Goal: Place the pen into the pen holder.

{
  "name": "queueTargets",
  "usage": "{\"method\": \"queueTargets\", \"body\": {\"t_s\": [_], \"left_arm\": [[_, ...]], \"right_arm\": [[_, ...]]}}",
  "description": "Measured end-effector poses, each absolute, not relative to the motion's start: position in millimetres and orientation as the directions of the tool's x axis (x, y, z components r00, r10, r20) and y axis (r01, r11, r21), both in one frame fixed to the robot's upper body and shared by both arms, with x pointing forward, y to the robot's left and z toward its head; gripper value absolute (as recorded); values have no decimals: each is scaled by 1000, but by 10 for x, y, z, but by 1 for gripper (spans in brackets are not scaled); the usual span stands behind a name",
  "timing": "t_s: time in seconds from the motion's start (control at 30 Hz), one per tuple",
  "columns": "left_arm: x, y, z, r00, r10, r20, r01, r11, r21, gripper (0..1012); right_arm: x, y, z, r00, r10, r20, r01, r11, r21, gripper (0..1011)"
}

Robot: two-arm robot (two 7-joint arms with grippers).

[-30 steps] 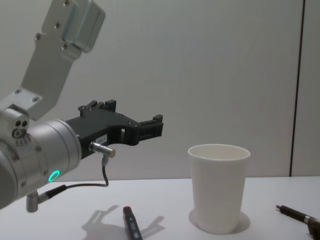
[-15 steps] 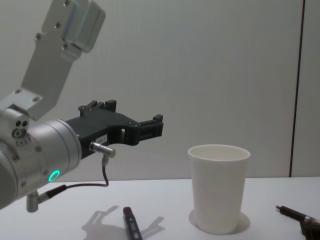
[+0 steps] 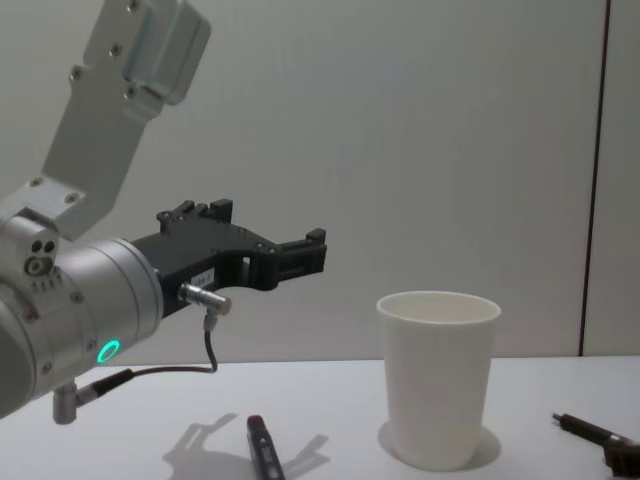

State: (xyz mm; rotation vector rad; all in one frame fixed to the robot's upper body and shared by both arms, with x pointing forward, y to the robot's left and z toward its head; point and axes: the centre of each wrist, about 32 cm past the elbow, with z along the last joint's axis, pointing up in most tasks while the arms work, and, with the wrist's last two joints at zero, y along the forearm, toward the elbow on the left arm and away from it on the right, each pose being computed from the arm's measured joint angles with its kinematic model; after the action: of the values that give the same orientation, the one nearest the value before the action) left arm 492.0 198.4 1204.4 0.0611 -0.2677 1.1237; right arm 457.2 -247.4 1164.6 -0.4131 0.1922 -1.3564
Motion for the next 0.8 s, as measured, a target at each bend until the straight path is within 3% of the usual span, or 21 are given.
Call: {"method": "queueTargets", "body": {"t_s": [0.8], "left_arm": [[4920, 1984, 12044, 404, 882, 243, -897, 434, -86, 1001]], "right_arm": [[4597, -2479, 11629, 197, -976, 94, 902, 143, -407, 933]]}}
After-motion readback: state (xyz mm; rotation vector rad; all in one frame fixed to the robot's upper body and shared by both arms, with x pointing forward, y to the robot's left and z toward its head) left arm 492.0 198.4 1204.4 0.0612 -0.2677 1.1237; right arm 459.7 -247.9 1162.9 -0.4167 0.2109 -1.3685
